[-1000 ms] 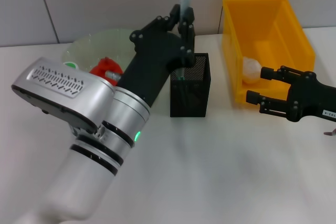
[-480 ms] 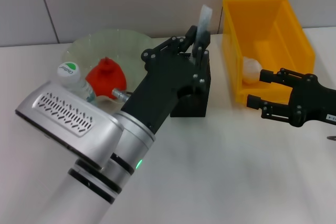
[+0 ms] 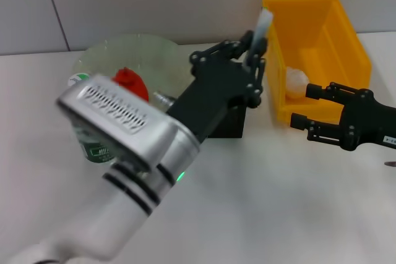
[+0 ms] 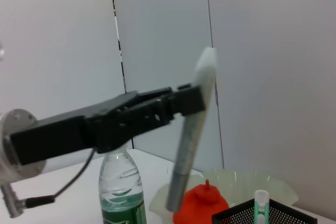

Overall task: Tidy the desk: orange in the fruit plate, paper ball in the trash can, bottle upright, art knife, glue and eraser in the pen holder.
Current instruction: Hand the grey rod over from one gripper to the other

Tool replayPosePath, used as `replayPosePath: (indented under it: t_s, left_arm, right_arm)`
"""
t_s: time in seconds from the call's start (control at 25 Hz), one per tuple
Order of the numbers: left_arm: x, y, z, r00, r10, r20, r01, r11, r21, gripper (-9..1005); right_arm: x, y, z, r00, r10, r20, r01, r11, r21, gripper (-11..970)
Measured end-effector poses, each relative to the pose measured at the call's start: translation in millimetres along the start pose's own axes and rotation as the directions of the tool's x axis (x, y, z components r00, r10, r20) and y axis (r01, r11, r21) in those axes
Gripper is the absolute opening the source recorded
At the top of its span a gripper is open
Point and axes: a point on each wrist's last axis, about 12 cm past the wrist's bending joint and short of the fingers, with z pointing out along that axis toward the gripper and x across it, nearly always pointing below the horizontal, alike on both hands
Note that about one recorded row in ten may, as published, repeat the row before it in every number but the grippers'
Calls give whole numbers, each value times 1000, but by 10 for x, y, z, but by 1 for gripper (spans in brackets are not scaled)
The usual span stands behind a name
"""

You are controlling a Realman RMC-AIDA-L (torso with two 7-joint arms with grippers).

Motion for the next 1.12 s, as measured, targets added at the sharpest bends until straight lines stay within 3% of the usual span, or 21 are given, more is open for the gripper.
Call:
replayPosePath:
  t_s: [0.2,0.6,0.76,1.12]
  left_arm:
    - [8,97,202,997,-37,-65,36,999,-22,149]
    - [-97,384,391,994,-48,-95,39,995,-92,148]
    - [-121,419,447,992,-52,-112,42,995,-95,149]
    - [-475,570,768,980,-116,-159,102,990,-95,148]
  right_arm:
    - [14,6,-10,1000,1,-3,-1,1000,2,774]
    - [60,21,-56,1000,-8,-13,8,1000,15,774]
    - [78,30,-72,1000,-4,-16,4,1000,17,774]
    - [108,48,-75,1000,8,-17,-8,1000,17,774]
